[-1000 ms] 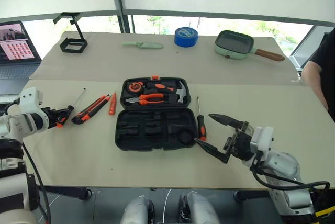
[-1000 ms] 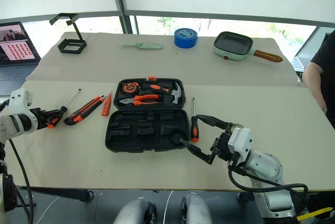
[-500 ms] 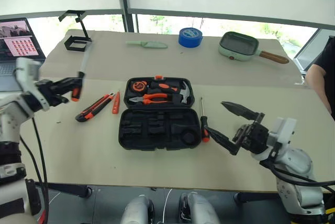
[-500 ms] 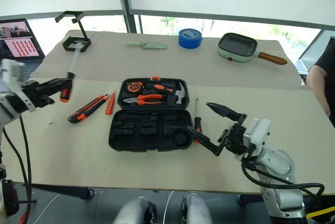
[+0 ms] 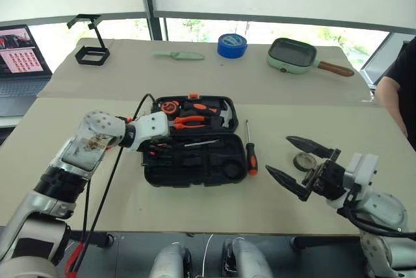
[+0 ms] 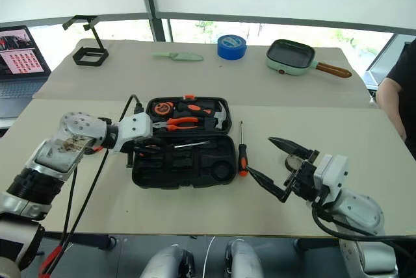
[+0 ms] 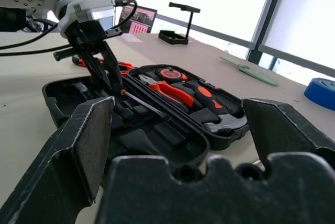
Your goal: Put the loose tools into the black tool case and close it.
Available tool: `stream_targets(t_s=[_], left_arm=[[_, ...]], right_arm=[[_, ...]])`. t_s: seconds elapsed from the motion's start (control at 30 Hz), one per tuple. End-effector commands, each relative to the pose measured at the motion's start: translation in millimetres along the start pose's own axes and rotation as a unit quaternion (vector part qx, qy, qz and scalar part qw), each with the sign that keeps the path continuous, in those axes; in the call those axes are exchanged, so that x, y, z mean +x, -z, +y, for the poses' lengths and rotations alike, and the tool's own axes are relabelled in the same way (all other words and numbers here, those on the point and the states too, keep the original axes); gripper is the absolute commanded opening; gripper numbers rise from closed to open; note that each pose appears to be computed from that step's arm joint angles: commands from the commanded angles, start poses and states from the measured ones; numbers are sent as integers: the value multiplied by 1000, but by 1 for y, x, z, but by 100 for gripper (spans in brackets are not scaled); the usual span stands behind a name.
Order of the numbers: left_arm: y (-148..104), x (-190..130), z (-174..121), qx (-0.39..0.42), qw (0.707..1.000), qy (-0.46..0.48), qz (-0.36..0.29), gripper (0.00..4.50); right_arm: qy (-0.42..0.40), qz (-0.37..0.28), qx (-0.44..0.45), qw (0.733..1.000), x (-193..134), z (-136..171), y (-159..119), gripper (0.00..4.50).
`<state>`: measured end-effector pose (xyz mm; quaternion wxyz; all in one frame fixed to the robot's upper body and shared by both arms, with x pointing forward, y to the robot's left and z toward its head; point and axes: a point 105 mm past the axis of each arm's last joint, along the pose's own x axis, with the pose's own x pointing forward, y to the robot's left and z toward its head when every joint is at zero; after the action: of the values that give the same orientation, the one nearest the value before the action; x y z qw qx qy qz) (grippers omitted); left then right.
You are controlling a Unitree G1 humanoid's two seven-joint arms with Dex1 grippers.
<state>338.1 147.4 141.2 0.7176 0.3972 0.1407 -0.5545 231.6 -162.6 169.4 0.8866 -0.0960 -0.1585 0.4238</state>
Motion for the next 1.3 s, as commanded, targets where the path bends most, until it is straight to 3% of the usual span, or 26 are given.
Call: stream_targets(t_s=[0.03, 0.47, 0.7, 0.83, 0.97, 1.1, 1.2, 1.3], left_arm=[[-1, 10, 14, 32, 999, -27, 12, 63], [-11, 25, 23, 60, 998, -25, 5, 63], [-50, 13, 40, 54, 983, -107, -139, 297], [-48, 0, 45, 17, 977, -124, -175, 297], [-33, 7, 44, -64, 970, -130, -196, 187], [-27, 23, 28, -76, 975, -93, -185, 25], [-13, 36, 10, -39, 987, -66, -144, 7], [-3, 46, 12, -72, 984, -92, -132, 7]], right_arm=[[-1, -11, -12, 1000, 5, 5, -9, 450], [-15, -5, 20, 1000, 8, 23, -5, 450], [-20, 1, 29, 999, 7, 26, -4, 450], [-21, 6, 32, 999, 5, 26, -3, 450], [-18, 11, 35, 999, 3, 26, -1, 450], [-15, 12, 34, 999, 3, 24, -1, 450], [-12, 16, 33, 999, 0, 24, -1, 450], [-7, 21, 31, 999, -2, 22, -1, 450]])
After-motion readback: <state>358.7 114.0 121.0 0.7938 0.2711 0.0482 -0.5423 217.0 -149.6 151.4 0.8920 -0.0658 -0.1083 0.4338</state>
